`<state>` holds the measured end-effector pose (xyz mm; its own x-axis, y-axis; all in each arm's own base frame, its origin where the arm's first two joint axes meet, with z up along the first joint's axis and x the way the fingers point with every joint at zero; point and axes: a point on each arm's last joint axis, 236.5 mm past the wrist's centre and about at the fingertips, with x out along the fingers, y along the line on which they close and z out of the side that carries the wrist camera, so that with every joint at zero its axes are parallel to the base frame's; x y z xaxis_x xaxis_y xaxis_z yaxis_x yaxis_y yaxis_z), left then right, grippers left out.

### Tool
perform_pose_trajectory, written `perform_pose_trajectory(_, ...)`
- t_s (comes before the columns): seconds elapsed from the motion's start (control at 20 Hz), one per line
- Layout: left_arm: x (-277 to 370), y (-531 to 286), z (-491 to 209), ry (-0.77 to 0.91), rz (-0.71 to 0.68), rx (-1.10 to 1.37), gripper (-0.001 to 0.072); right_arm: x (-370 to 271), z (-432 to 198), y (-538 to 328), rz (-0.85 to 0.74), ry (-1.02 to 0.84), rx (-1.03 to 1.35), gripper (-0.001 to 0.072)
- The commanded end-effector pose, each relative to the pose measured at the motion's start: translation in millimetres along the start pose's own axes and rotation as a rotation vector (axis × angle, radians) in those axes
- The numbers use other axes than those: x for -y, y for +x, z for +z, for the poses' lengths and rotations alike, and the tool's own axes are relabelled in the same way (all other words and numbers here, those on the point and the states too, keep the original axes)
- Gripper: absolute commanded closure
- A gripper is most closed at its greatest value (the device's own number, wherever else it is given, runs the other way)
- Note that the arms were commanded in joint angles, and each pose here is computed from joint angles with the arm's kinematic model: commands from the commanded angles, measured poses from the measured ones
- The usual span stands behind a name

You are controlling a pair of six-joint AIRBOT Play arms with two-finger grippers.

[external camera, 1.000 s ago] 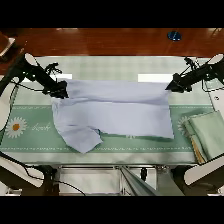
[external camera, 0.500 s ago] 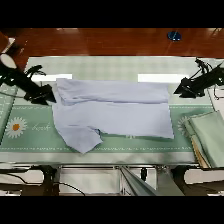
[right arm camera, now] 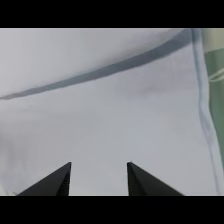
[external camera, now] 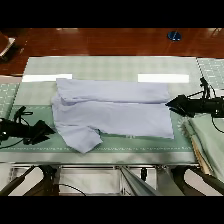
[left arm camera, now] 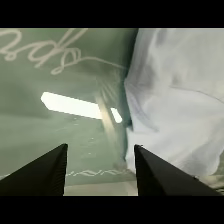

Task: Fold the shirts.

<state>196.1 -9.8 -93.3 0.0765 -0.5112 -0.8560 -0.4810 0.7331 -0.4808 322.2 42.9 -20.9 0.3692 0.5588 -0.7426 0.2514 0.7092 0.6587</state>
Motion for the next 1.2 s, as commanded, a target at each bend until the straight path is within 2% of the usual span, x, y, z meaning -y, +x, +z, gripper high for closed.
perform_pose_trajectory(0.0, 28.7, 22.2, -2.4, -0.047, -0.206, 0.086, 0.02, -8.3, -4.8, 0.8, 0.045, 0.013, 0.021, 0.0302)
perform_pose_trajectory(0.1, 37.8, 29.9, 2.0, -0.034, -0.249, 0.128, 0.02, -14.4, -4.5, 0.4, 0.071, 0.028, 0.021, 0.0302)
perform_pose_trajectory(0.3, 44.3, 44.6, -2.9, 0.053, -0.21, 0.119, 0.0201, -20.6, 1.5, -0.9, 0.1, 0.048, 0.045, 0.0302)
perform_pose_trajectory(0.45, 55.3, 55.8, -25.5, 0.18, -0.205, 0.032, 0.0205, 2.9, 21.6, -17.3, 0.081, 0.123, 0.125, 0.0302)
perform_pose_trajectory(0.5, 56.2, 57.2, -29.8, 0.194, -0.202, 0.016, 0.0236, 19.5, 24.6, -26.8, 0.058, 0.154, 0.141, 0.0302)
perform_pose_trajectory(0.55, 56.4, 57.6, -32.4, 0.198, -0.202, 0.006, 0.036, 41.0, 19.0, -35.4, 0.011, 0.178, 0.127, 0.0302)
perform_pose_trajectory(0.6, 57.1, 57.3, -34.2, 0.2, -0.206, -0.002, 0.0568, 64.1, 4.4, -41.3, -0.059, 0.206, 0.078, 0.0302)
perform_pose_trajectory(0.65, 57.5, 57.2, -35.3, 0.203, -0.208, -0.006, 0.0683, 88.9, -19.2, -46.5, -0.155, 0.237, -0.004, 0.0302)
perform_pose_trajectory(0.75, 57.8, 57.1, -36.1, 0.203, -0.21, -0.009, 0.0686, 119.1, -65.2, -49.8, -0.298, 0.293, -0.16, 0.0302)
perform_pose_trajectory(1.0, 58.0, 57.1, -36.6, 0.203, -0.211, -0.011, 0.0686, 111.8, -117.6, -21.0, -0.311, 0.256, -0.335, 0.0302)
perform_pose_trajectory(1.15, 58.0, 57.1, -36.3, 0.203, -0.211, -0.01, 0.0686, 111.4, -125.7, -12.1, -0.311, 0.249, -0.382, 0.0302)
